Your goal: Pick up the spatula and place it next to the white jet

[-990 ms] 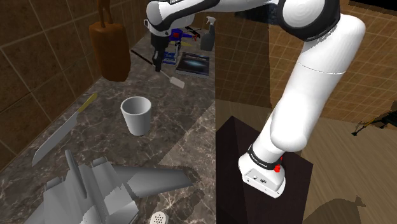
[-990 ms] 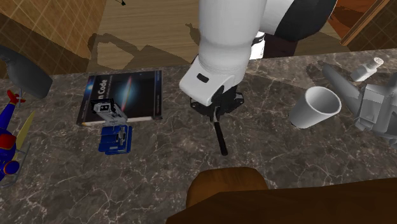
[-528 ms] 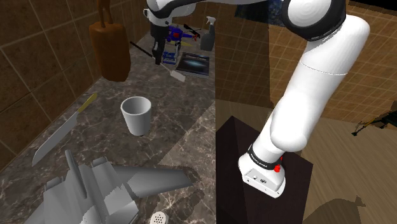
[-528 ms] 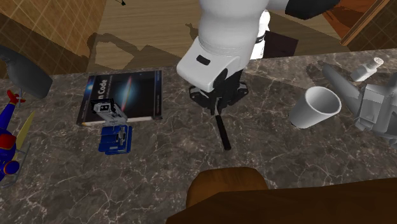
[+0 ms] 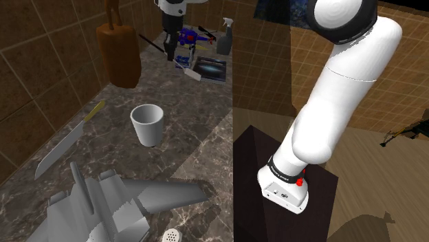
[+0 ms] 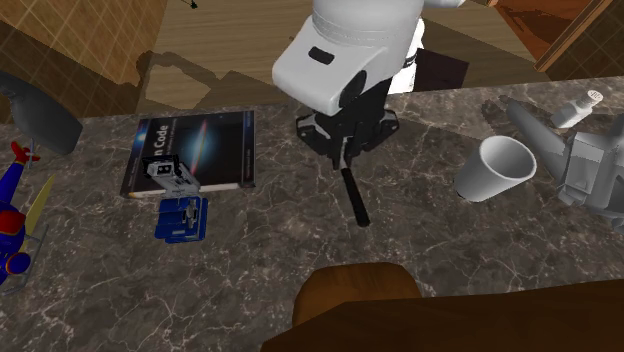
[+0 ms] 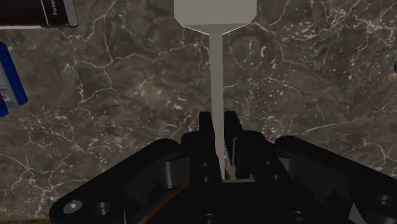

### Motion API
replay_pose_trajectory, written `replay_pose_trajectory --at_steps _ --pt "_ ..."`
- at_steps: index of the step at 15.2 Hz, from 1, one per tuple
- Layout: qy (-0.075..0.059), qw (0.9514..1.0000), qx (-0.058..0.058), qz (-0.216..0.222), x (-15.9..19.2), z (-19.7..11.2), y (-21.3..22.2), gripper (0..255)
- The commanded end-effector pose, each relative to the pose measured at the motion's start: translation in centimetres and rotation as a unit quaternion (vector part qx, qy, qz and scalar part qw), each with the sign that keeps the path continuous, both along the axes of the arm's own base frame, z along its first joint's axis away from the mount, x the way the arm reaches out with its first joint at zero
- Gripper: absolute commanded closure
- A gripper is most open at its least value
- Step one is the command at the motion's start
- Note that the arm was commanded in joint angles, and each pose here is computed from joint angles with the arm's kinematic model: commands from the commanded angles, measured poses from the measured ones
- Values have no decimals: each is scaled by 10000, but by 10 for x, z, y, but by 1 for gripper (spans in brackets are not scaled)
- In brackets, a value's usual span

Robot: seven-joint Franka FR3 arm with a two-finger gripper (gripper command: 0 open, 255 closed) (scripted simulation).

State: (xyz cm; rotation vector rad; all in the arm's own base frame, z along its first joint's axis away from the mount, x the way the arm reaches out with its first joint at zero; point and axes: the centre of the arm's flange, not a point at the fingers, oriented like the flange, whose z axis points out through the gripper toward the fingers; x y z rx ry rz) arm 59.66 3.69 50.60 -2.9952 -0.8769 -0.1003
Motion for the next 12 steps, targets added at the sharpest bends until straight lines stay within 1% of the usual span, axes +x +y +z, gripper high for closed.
replay_pose_trajectory --at_steps 1,12 --pt "3 10000 0 0 -10 4 8 255" --pt "3 10000 0 0 -127 5 94 255"
